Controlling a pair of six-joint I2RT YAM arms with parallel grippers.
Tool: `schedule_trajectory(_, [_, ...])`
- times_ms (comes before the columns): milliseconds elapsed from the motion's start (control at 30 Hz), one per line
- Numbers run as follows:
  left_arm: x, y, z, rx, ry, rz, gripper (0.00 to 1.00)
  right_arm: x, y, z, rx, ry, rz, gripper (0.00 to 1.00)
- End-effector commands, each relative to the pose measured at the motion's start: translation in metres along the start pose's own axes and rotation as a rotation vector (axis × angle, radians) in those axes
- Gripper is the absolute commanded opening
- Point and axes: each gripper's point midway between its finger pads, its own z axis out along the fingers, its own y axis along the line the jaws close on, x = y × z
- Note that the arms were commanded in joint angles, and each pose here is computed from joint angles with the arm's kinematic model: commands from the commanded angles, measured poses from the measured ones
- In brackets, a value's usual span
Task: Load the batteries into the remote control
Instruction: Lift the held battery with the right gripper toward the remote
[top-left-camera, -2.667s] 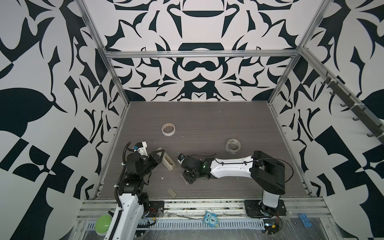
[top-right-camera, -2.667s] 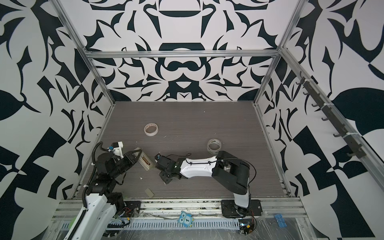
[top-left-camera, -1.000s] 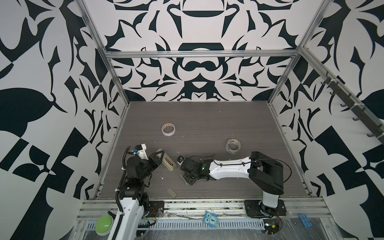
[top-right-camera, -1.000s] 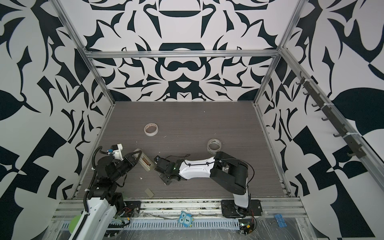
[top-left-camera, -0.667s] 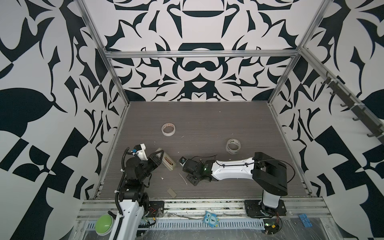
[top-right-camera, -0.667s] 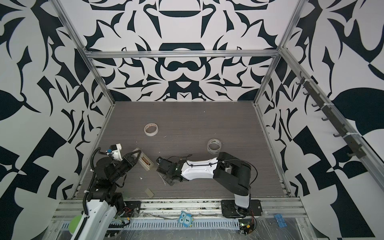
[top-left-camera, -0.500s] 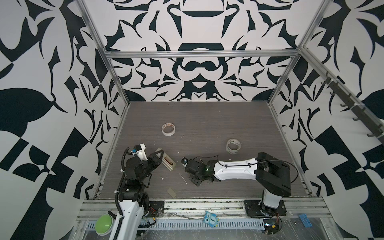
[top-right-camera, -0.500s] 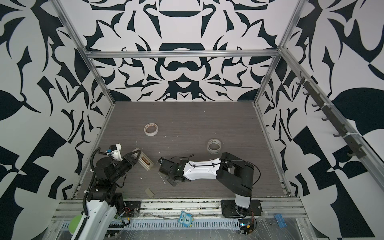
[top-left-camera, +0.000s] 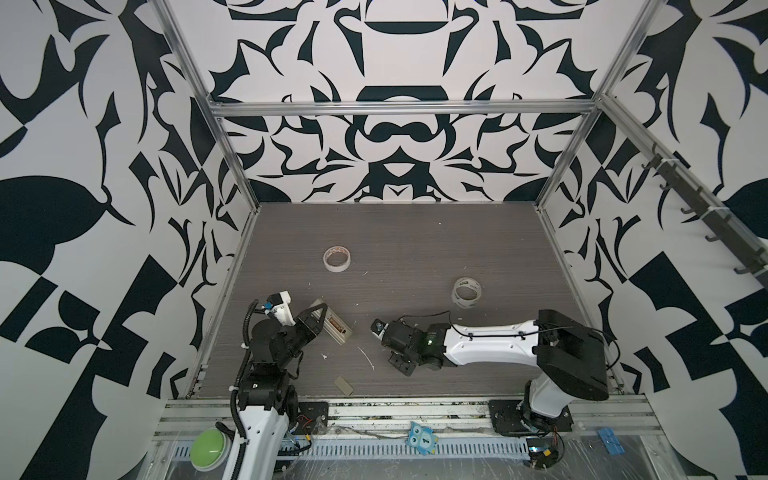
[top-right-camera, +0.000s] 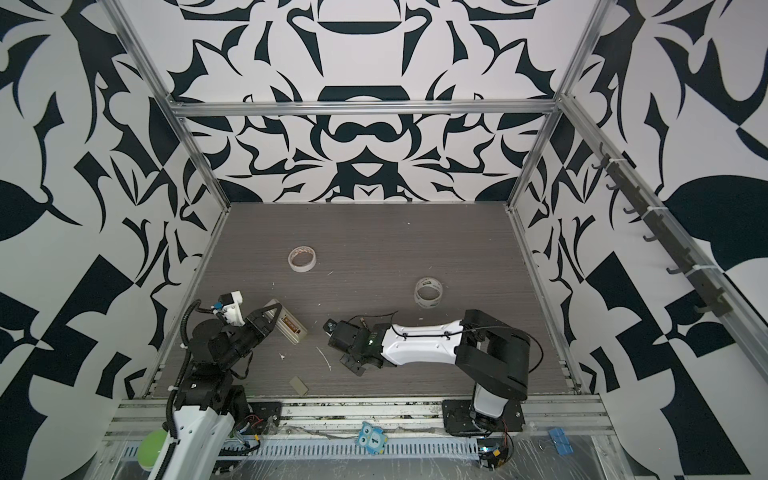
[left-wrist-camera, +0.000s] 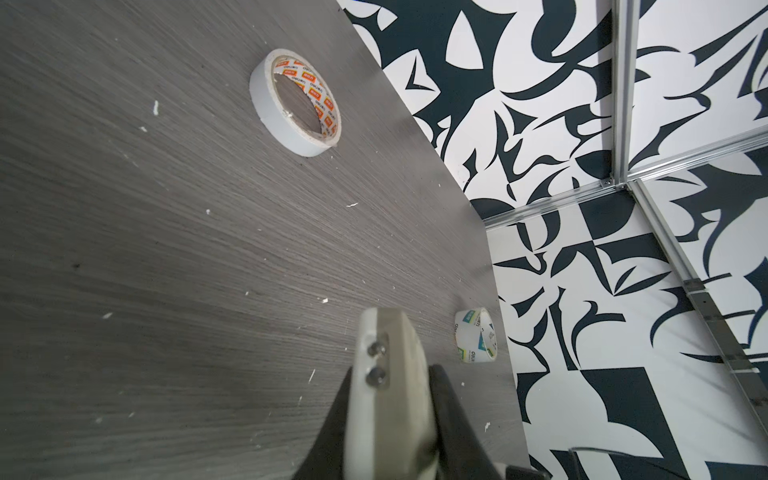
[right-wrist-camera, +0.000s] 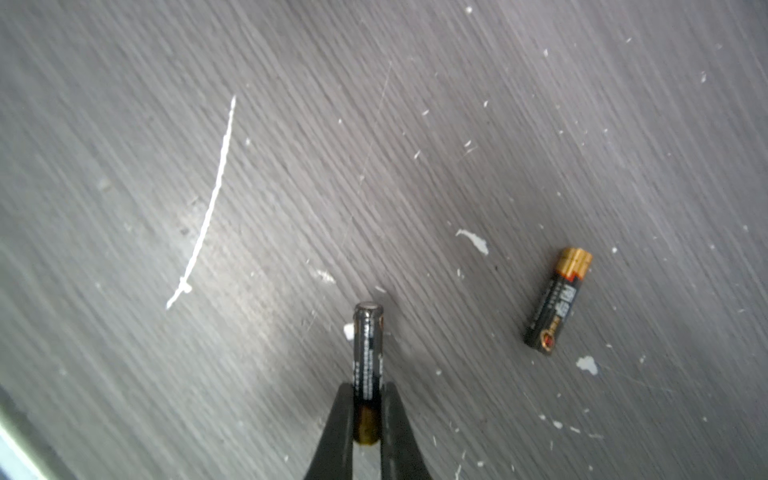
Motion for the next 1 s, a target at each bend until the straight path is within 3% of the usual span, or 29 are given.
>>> schedule_trajectory(0, [0.002, -0.004, -0.001, 0.042, -0.004, -0.003, 0.0, -0.004, 0.001, -0.008, -0.008, -0.028, -0.039, 0.0])
schedule_trajectory(600, [0.001, -0.021, -0.009, 0.113, -0.013, 0.026, 0.0, 0.005, -0.001, 0.008, 0.018, 0.016, -0.064, 0.0])
schedule_trajectory(967, [0.002, -0.022, -0.01, 0.118, -0.015, 0.029, 0.0, 0.007, -0.002, 0.004, 0.015, -0.004, -0.017, 0.19])
